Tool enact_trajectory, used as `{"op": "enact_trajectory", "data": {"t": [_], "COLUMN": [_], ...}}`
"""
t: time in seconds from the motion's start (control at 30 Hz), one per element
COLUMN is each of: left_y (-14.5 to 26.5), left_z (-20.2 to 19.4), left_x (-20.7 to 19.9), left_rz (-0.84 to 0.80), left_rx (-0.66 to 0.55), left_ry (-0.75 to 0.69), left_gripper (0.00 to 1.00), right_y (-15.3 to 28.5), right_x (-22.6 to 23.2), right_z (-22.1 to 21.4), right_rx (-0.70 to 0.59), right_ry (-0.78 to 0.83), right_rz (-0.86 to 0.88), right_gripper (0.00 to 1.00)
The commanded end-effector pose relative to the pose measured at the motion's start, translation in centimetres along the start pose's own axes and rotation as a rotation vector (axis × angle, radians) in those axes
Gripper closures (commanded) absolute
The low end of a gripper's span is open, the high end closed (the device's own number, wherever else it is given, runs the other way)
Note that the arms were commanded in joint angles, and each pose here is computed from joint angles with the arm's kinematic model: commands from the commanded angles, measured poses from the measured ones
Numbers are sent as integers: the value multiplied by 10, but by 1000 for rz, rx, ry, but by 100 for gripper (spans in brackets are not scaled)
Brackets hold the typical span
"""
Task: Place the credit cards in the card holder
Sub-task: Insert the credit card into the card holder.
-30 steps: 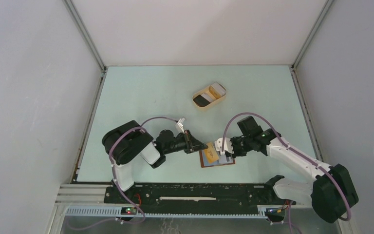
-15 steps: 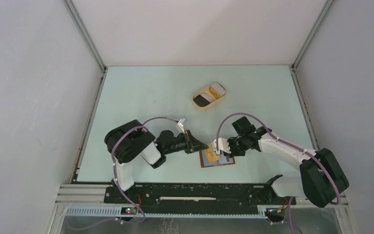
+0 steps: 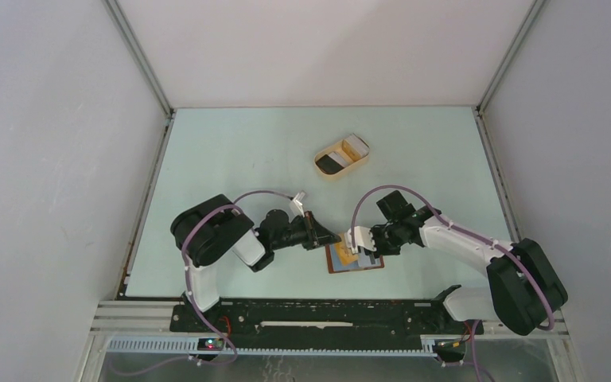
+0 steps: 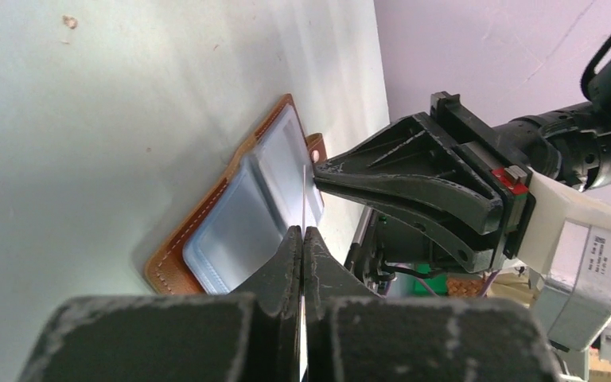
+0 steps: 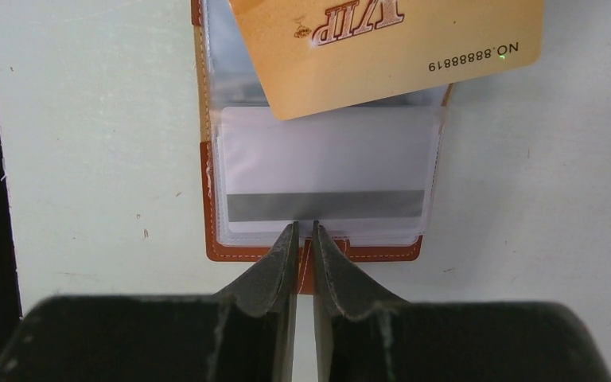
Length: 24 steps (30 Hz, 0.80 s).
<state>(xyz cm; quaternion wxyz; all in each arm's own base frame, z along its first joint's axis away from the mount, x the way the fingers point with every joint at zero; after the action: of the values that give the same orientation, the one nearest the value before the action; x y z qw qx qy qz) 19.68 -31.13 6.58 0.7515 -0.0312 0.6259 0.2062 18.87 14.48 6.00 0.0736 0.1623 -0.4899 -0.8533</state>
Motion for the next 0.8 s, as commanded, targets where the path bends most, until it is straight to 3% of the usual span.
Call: {"op": "enact_trajectory", "data": {"t": [0.0, 0.77], "left_y": [-5, -13], "left_z": [9, 7], "left_x": [-1, 5], "left_rz": [13, 77], "left_rx": [-29, -19], "left_ry": [-34, -47], "left_gripper": [100, 100], "right_y": [2, 1], "right_x": [-9, -9], "right_z": [4, 6], "right_rx": [11, 15], "right_ry": [33, 31], "right_rz": [-13, -4], "right_gripper": [82, 82]}}
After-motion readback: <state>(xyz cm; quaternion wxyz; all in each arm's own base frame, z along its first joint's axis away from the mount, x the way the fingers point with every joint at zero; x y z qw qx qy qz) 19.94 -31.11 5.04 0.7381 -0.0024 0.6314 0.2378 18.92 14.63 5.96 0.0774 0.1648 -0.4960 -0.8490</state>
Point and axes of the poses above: each gripper's point midway between its finger pads, its own y axis back along the fingers, its own x axis along the line the jaws close on, z = x × y, the point moved 4 cm from there along y, back along the fingers, and after that the axes turned 7 degrees about y, right-handed, at the moved point
